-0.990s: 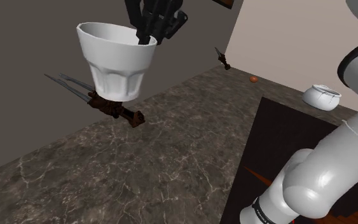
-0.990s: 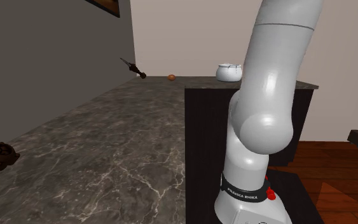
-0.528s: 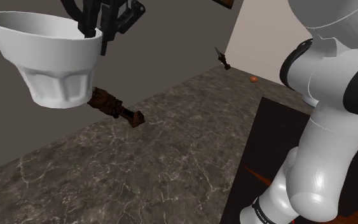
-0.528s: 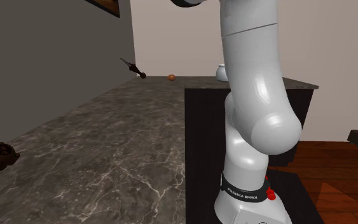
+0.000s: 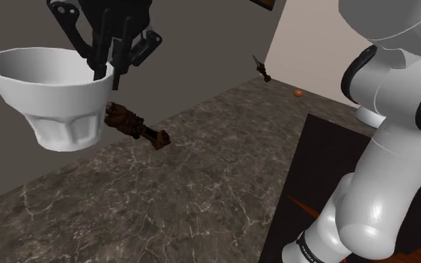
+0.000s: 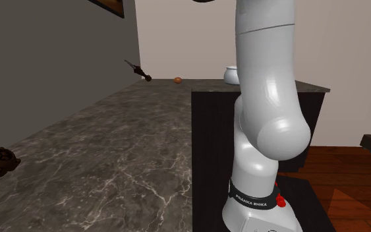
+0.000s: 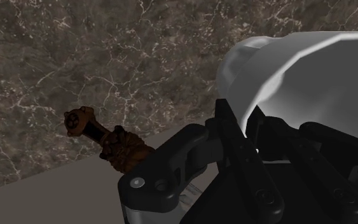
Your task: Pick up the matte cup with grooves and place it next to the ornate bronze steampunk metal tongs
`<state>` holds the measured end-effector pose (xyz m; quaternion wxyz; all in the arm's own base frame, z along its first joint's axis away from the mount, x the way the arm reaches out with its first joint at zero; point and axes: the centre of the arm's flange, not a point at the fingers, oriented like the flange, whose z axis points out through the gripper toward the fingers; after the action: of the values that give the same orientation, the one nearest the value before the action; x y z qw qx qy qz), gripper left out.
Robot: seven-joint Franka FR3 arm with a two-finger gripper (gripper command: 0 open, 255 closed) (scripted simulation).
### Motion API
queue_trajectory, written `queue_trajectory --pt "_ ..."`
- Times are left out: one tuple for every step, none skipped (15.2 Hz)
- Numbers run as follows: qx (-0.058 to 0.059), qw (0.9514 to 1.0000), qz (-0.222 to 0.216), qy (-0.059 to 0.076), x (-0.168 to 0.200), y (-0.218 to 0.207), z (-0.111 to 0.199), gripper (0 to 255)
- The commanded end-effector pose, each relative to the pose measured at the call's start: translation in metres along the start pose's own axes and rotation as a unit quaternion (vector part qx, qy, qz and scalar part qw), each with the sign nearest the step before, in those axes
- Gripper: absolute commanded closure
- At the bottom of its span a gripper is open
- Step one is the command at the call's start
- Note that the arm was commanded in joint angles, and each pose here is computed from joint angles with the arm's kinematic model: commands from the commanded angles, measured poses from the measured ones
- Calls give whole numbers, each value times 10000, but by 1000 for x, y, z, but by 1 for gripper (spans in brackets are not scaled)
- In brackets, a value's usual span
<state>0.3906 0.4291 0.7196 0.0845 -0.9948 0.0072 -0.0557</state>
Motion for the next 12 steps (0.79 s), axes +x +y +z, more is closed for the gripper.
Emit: queue_trajectory --pt "5 10000 4 4 -1 3 11 255" --pt "5 10000 4 4 -2 4 17 255" --pt "5 10000 4 4 -2 5 22 255" --pt "5 10000 4 4 -3 6 27 255" --pt "5 10000 4 4 -3 7 32 255" --pt "5 10000 4 4 -4 8 37 255" --pt "5 10000 4 4 -5 8 43 255" --pt "5 10000 4 4 -5 9 48 255" --pt "5 10000 4 4 -6 10 53 255" --pt "5 10000 4 4 -6 11 58 255" --pt "5 10000 4 4 -7 12 63 255" --pt "5 10000 4 4 -7 13 68 255"
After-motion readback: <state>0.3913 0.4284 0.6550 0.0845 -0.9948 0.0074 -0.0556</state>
